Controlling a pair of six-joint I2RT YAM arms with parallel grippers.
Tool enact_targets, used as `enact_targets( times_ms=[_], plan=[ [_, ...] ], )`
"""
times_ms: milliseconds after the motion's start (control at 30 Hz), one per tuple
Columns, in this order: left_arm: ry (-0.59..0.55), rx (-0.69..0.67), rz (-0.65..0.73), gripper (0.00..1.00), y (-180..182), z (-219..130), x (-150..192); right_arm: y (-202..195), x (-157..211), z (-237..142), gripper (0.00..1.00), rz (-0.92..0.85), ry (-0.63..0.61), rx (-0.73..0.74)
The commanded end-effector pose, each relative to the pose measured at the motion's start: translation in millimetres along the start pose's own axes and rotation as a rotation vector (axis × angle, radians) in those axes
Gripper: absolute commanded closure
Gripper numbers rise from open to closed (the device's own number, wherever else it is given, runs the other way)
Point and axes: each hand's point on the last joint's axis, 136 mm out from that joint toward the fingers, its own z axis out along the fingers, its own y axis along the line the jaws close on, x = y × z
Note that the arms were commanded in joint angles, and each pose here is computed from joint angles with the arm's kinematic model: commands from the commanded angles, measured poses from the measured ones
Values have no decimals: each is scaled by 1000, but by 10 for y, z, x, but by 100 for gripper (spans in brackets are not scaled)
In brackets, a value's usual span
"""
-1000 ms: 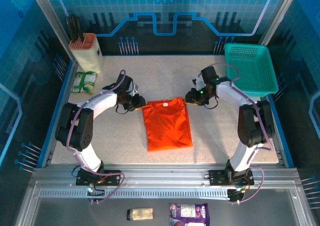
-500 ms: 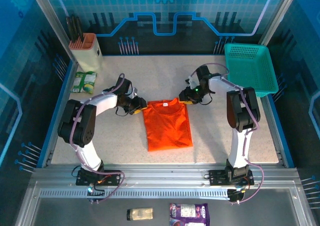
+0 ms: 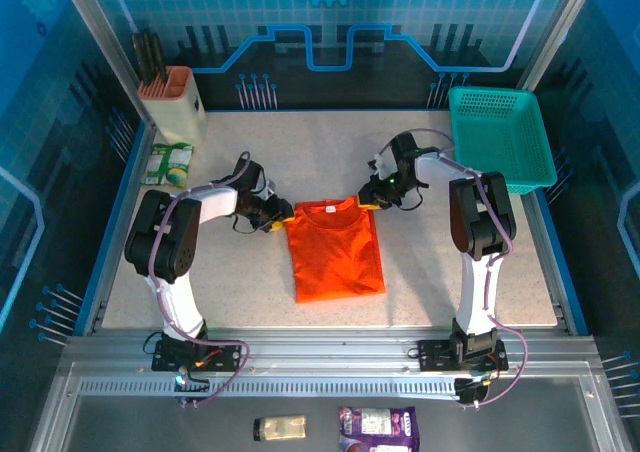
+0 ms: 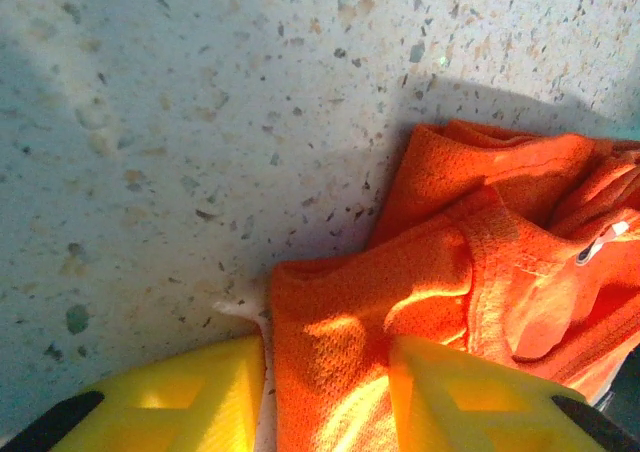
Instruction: Fold the inside-out t-shirt
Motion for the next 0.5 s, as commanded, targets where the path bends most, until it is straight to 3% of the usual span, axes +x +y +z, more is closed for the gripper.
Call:
enact_targets(
  times_ms=[0,200,367,467],
  plan=[
    [-23,33,25,62,-64,61,-97,20,-44,-37,78,3,-4,-19],
    [-47,64,47,66,-143,88,-199,42,-65,-55,88,4,-14,-19],
    [-73,127,99,89,-335,-6,-247,150,-78,-202,99,-8,-46,-9],
    [-96,159,138,98,-449,-129,-233,269,-55,-373,100,-29,-88,3]
  ],
)
